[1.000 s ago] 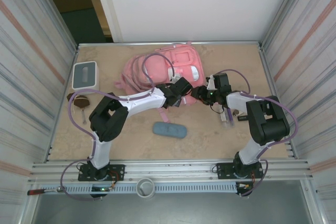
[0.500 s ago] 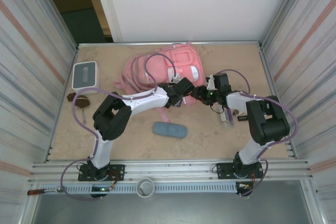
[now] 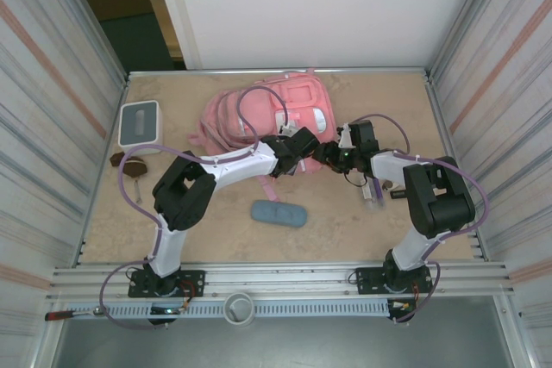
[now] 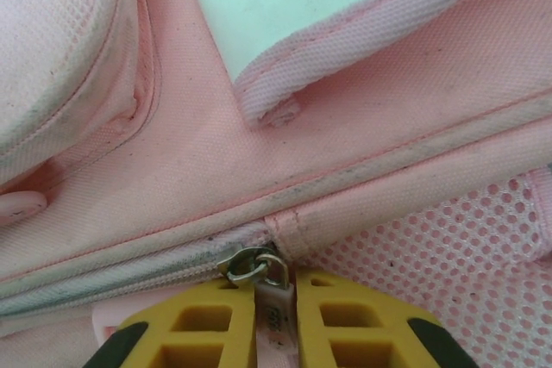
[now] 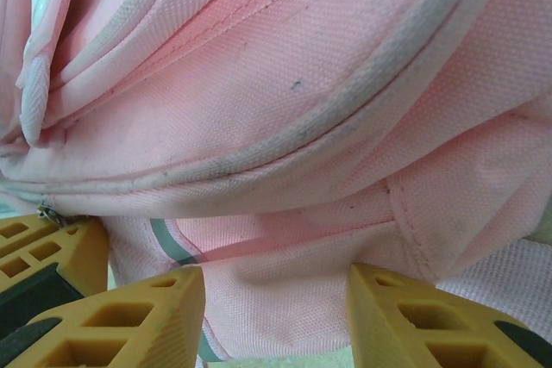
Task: Pack books, pencil case, and school supplies into a backpack
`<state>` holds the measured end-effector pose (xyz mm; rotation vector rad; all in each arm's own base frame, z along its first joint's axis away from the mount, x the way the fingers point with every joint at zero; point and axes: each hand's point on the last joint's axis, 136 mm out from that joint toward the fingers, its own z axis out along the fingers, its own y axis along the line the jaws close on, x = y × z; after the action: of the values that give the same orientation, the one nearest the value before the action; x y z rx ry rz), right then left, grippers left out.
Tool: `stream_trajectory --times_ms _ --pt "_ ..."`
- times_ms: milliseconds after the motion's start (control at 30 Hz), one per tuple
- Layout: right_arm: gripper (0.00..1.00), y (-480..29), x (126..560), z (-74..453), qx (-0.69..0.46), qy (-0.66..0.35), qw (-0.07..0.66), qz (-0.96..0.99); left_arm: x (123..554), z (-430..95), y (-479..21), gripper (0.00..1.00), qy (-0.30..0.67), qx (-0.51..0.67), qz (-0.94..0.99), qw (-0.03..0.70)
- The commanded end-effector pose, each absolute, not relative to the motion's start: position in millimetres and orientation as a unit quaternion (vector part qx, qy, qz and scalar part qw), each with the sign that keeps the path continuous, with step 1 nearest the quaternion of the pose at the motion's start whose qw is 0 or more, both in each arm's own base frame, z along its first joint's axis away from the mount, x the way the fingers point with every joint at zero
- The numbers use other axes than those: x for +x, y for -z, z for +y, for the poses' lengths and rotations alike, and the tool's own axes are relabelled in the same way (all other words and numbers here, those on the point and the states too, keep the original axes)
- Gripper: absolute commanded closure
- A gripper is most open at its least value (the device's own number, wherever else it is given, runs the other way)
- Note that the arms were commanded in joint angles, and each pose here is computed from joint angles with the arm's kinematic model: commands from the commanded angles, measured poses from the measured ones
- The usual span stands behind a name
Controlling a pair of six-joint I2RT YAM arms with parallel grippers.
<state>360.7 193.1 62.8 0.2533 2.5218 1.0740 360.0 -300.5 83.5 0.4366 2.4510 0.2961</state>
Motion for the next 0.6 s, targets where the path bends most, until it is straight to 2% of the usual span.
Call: stream_trajectory --times_ms 0,233,567 --pt "0.55 -61 345 206 0.074 -0.39 0.165 0.903 356 -297 -95 0.86 -0.112 0.166 0.927 0.319" --pt "0.55 -56 345 205 0.078 -0.388 0.161 0.904 351 -314 -96 0.92 -0.058 0.177 0.929 0.321" --pt "0.55 -56 345 206 0.077 -0.388 0.161 0.904 345 -332 -115 0.93 0.123 0.16 0.918 0.34"
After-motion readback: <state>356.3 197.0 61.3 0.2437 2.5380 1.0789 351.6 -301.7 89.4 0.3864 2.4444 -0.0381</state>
